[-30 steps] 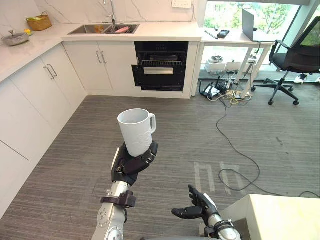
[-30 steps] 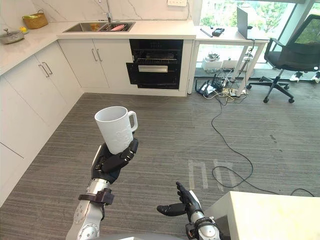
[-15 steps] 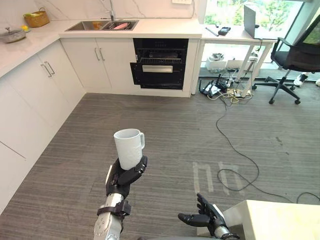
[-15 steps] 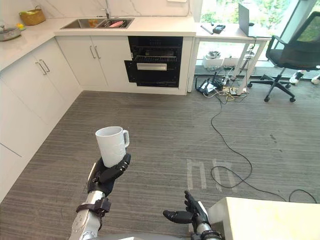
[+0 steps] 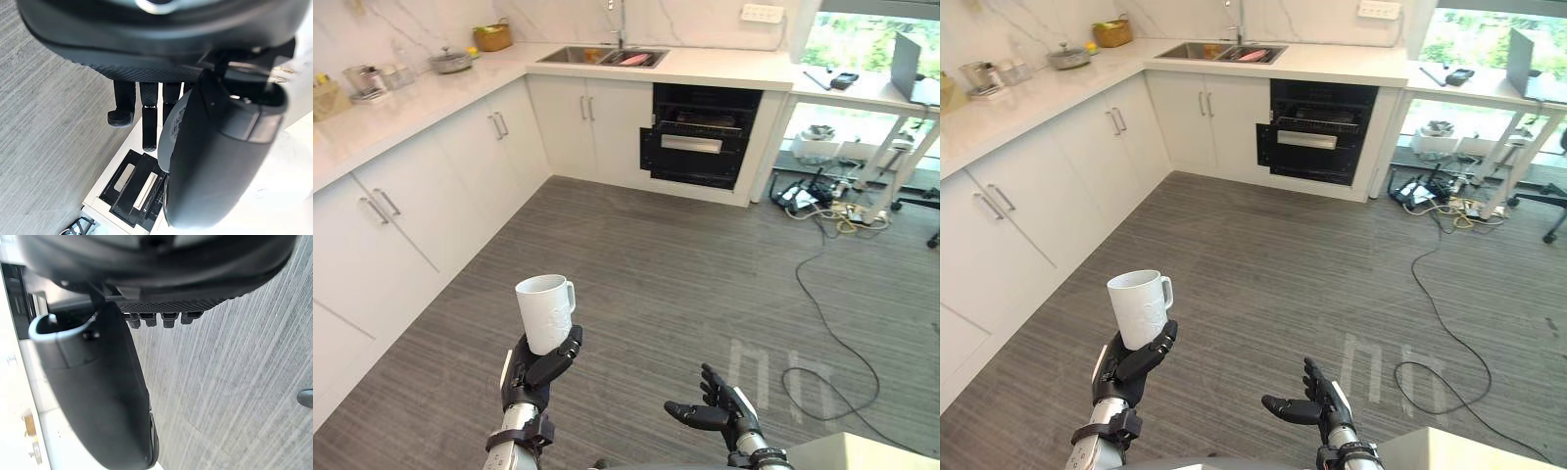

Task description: Walk over to the sink, pick up the cup, carry it to the dishwasher, place the cup inside the dishwasher, then close the dishwasher door

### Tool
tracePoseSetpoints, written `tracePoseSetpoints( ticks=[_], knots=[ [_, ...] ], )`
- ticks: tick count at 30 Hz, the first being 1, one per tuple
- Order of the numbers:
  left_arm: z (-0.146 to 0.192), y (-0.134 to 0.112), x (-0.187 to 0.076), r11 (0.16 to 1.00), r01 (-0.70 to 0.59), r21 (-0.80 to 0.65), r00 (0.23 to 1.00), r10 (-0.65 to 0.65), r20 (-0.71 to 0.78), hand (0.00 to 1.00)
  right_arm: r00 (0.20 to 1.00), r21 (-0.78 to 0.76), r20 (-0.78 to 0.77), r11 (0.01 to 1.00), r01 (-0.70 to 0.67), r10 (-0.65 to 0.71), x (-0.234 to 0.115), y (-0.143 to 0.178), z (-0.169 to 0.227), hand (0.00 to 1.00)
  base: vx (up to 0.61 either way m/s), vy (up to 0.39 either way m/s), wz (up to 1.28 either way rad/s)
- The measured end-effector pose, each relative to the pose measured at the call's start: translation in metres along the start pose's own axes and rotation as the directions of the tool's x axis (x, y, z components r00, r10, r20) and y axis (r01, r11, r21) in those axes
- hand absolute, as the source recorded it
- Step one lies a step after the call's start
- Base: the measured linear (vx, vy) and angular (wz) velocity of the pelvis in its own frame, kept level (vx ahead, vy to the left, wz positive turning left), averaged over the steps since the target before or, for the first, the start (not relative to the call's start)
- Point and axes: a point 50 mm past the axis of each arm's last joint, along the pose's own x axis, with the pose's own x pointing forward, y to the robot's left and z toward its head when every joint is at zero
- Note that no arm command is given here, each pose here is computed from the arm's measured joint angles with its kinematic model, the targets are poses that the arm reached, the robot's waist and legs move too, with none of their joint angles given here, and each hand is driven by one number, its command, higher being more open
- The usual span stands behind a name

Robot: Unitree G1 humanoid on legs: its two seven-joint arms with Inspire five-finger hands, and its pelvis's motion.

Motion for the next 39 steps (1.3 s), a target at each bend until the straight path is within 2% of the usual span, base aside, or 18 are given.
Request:
tracePoseSetpoints(
  ticks=[8,12,18,22,25,27,31,39],
  knots=[
    [0.0,-0.014,0.005,0.998,0.062,-0.023,0.998,-0.062,0.016,0.0,0.999,0.004,0.016,1.0,0.031,-0.031,-0.001,-0.007,0.003,1.0,0.11,0.121,0.02],
    [0.002,-0.022,0.006,0.994,0.102,-0.029,0.995,-0.101,0.025,0.0,0.998,0.005,0.011,0.998,0.057,-0.057,-0.013,-0.008,-0.005,1.0,0.17,0.089,0.56],
    [0.002,-0.024,0.005,0.991,0.129,-0.017,0.991,-0.129,0.017,0.0,0.999,-0.008,0.048,1.0,0.009,-0.009,-0.017,0.004,-0.002,1.0,0.16,-0.028,0.27],
    [0.0,-0.028,0.002,0.979,0.205,0.006,0.979,-0.205,0.002,0.0,0.996,-0.007,0.085,1.0,-0.017,0.017,-0.022,0.006,0.001,1.0,0.29,-0.184,0.39],
    [-0.01,-0.028,-0.01,0.982,0.187,-0.024,0.982,-0.188,-0.023,0.0,0.996,-0.023,0.081,0.999,-0.028,0.03,-0.026,0.005,0.0,1.0,0.5,-0.253,0.25],
    [-0.014,-0.036,-0.017,0.982,0.178,-0.067,0.984,-0.179,-0.004,0.0,0.994,-0.039,0.107,0.999,-0.031,0.035,-0.027,0.002,0.007,1.0,0.58,-0.268,0.16],
    [-0.011,-0.044,-0.016,0.977,0.193,-0.091,0.981,-0.191,0.033,0.0,0.988,-0.034,0.145,0.998,-0.045,0.05,-0.026,0.005,0.015,1.0,0.43,-0.172,-0.11],
    [-0.006,-0.041,-0.012,0.978,0.192,-0.081,0.981,-0.188,0.051,0.0,0.99,-0.063,0.14,0.998,-0.023,0.032,-0.023,-0.006,0.019,1.0,0.4,0.049,-0.08]
  ],
)
